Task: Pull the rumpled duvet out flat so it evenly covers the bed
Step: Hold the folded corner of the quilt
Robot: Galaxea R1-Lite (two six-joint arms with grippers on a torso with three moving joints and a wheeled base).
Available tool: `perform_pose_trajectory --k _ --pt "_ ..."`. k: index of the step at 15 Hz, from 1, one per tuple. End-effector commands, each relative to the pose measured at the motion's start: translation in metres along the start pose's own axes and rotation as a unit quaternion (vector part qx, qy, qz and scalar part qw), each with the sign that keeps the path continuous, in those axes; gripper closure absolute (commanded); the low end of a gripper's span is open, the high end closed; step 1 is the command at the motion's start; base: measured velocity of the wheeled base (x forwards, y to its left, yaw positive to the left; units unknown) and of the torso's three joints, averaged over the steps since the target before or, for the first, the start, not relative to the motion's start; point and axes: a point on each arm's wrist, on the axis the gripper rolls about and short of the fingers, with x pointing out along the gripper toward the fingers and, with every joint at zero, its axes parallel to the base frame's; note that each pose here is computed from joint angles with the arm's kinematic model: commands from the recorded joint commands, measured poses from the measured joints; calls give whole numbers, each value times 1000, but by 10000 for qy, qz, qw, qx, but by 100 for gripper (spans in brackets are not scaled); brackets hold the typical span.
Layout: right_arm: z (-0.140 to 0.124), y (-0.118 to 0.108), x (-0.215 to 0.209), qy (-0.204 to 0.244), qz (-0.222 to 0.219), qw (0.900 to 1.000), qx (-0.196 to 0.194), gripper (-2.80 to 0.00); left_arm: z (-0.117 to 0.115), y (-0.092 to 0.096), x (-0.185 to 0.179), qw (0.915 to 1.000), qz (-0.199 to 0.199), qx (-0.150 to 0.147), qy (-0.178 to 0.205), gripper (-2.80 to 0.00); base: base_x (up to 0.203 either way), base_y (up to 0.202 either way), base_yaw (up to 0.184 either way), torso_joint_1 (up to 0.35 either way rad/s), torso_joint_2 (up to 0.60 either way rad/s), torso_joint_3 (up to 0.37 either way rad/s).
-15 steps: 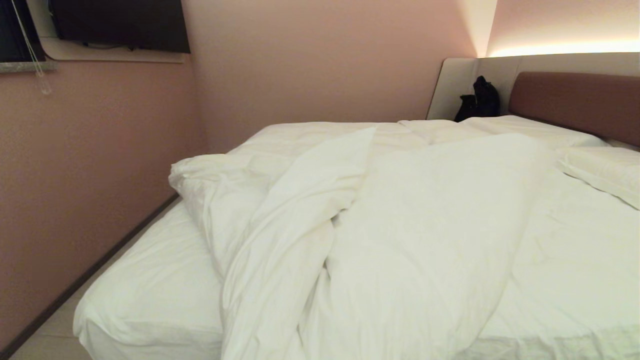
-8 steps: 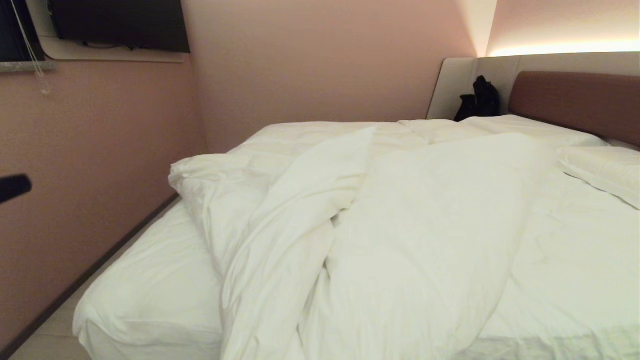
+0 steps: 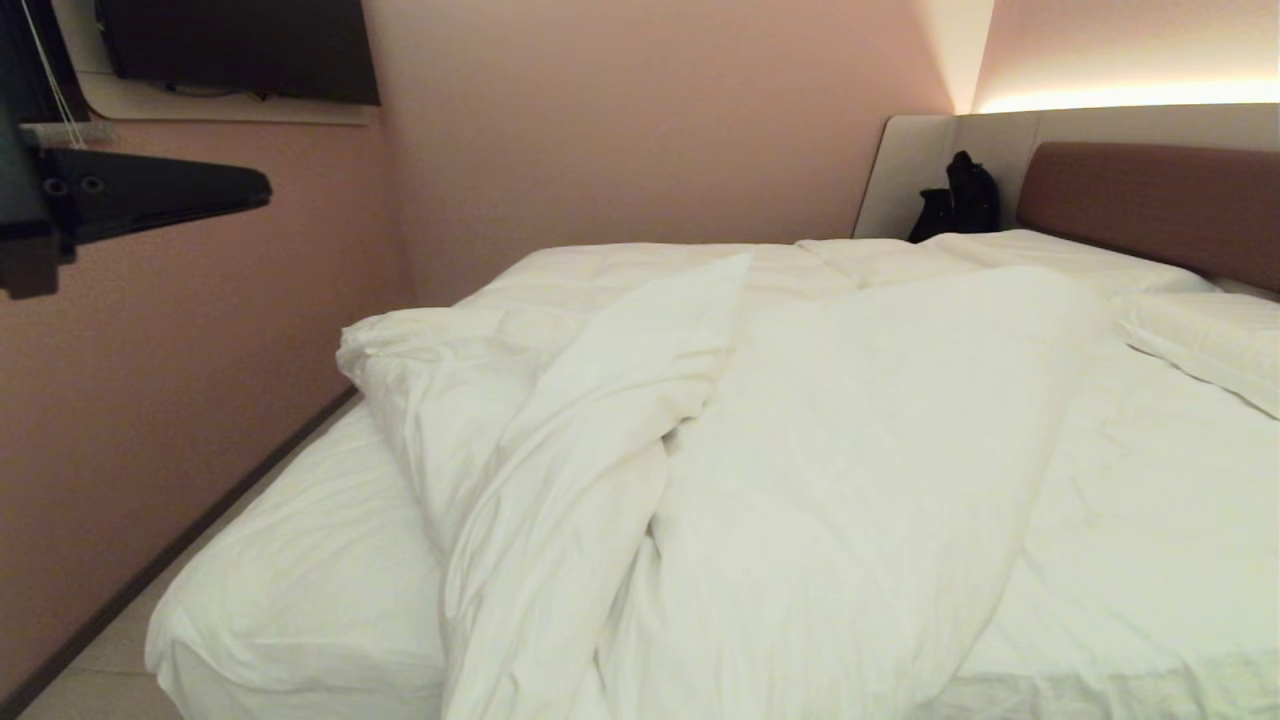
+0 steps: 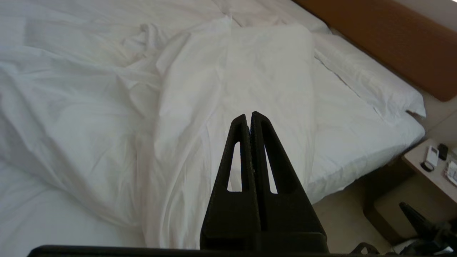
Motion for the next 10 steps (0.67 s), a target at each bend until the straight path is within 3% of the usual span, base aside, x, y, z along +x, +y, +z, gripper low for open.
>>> perform_pose_trajectory --k 1,6,10 --pt "0 0 0 -1 4 10000 -2 0 -6 16 39 9989 -53 -89 450 0 0 0 0 0 0 0" --pt "0 0 0 -1 4 10000 -2 0 -21 54 125 9932 -48 -117 1159 0 0 0 0 0 0 0" --pt "0 0 0 -1 4 10000 -2 0 -41 82 183 9878 12 165 1550 0 0 0 0 0 0 0"
